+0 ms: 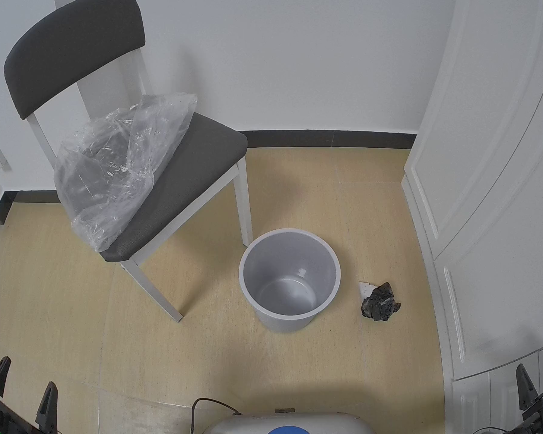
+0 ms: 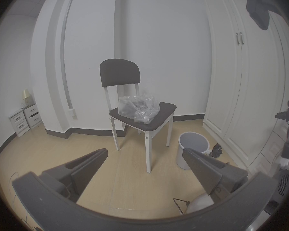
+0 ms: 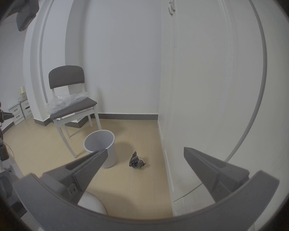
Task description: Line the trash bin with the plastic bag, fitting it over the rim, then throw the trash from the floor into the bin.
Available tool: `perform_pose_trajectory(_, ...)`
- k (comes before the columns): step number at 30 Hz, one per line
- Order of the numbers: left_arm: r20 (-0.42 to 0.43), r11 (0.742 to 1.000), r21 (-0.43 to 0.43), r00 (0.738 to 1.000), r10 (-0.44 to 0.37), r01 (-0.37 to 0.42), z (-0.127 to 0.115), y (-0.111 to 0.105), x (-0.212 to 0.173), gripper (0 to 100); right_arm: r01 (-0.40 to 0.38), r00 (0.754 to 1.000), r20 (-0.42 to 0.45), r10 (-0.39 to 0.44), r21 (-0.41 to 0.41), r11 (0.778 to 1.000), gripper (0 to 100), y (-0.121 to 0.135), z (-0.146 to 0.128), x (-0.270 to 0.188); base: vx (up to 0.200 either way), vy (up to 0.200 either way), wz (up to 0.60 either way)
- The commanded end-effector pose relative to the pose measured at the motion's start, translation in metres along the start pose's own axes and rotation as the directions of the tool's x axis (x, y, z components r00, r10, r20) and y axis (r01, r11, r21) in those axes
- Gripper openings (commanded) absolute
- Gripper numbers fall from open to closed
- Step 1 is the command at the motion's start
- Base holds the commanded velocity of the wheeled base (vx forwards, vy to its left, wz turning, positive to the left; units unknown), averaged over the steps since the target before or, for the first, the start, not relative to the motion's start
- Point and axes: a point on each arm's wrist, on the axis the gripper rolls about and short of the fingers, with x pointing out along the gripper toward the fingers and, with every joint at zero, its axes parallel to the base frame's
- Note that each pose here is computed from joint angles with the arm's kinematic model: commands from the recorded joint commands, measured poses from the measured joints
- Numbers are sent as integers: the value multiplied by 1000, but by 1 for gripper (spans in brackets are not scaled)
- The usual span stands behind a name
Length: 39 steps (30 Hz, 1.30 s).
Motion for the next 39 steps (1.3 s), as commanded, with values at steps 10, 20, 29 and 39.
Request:
perform_pose_trajectory(10, -2, 1000, -5, 1000, -2, 2, -5, 0, 0, 100, -5, 1000, 0, 5, 13, 1000, 100, 0, -5, 0, 0, 0, 0)
perform_pose_trajectory(20, 3, 998, -57, 1000, 31, -30, -5, 1, 0, 100, -1, 1000, 11, 0, 28, 1000, 100, 0, -4, 0, 0, 0, 0)
perform_pose_trajectory(29, 250, 994, -29, 963, -99, 110, 43, -1, -15, 100, -77, 968, 241, 75, 1, 997, 100, 0, 62, -9, 0, 0, 0)
perform_pose_trajectory(39, 263, 989, -30, 956, -133, 146, 86, 1, -19, 100, -76, 978, 200, 60, 73, 994, 100, -2, 118, 10, 0, 0, 0)
